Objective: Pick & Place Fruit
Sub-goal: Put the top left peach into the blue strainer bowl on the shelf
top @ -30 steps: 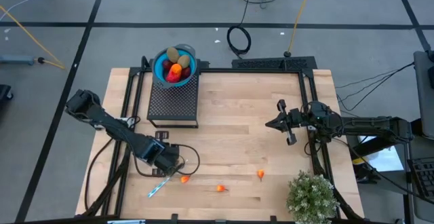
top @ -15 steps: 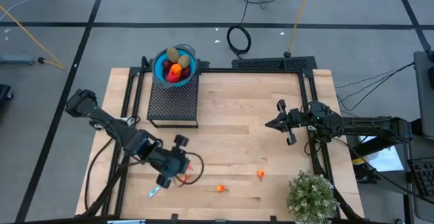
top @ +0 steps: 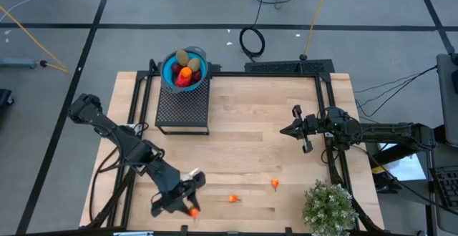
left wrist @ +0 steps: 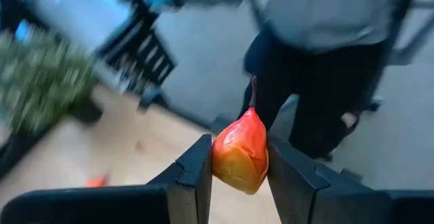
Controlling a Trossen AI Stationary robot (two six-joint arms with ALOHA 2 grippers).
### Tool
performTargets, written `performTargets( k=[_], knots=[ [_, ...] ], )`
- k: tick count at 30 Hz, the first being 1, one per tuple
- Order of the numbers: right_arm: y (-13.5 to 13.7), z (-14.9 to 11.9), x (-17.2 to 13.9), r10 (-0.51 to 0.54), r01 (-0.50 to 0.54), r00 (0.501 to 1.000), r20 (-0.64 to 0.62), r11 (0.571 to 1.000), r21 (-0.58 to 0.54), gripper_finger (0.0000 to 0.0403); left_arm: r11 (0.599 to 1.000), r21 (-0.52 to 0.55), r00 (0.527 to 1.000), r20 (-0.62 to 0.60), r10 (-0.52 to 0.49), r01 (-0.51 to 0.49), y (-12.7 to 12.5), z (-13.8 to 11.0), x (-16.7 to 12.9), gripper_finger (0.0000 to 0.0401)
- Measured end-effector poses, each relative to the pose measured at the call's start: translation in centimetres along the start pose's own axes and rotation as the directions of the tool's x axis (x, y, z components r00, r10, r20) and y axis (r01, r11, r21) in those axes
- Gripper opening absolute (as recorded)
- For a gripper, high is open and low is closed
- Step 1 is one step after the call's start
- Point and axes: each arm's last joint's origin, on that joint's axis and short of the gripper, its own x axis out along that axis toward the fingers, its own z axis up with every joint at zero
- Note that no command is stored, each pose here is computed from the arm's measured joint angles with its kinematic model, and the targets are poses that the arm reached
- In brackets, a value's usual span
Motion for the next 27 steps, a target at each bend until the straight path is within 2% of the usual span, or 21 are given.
performTargets(
  k=[5, 15, 18, 21, 24, 27],
  knots=[
    [0.0, 0.0, 0.0, 0.000, 0.000, 1.000, 0.000, 1.000, 0.000, 0.0000, 0.988, 0.120, 0.991, 0.087, -0.105, 0.094, -0.7, 0.7, 0.1, 0.0115],
    [0.0, 0.0, 0.0, 0.000, 0.000, 1.000, 0.001, 1.000, 0.000, 0.0000, 0.990, 0.120, 0.989, 0.115, -0.093, 0.079, -0.9, 1.1, 0.1, 0.0115],
    [0.0, 0.0, 0.0, 0.000, 0.000, 1.000, 0.001, 1.000, 0.000, 0.0000, 0.996, 0.087, 0.988, 0.152, -0.012, -0.001, -0.5, 1.7, 0.1, 0.0115],
    [0.0, 0.0, 0.0, 0.000, 0.000, 1.000, 0.001, 1.000, 0.000, 0.0000, 0.987, 0.015, 0.978, 0.137, 0.155, -0.159, 0.2, 2.0, 0.0, 0.0115],
    [0.0, 0.0, 0.0, 0.000, 0.000, 1.000, 0.001, 1.000, 0.002, 0.0000, 0.943, -0.074, 0.933, 0.138, 0.331, -0.324, 0.9, 2.4, -0.3, 0.0115],
    [0.0, 0.0, 0.0, 0.000, 0.000, 1.000, 0.001, 1.000, 0.002, 0.0000, 0.906, -0.121, 0.893, 0.160, 0.420, -0.405, 1.3, 2.8, -0.5, 0.0115]
  ],
)
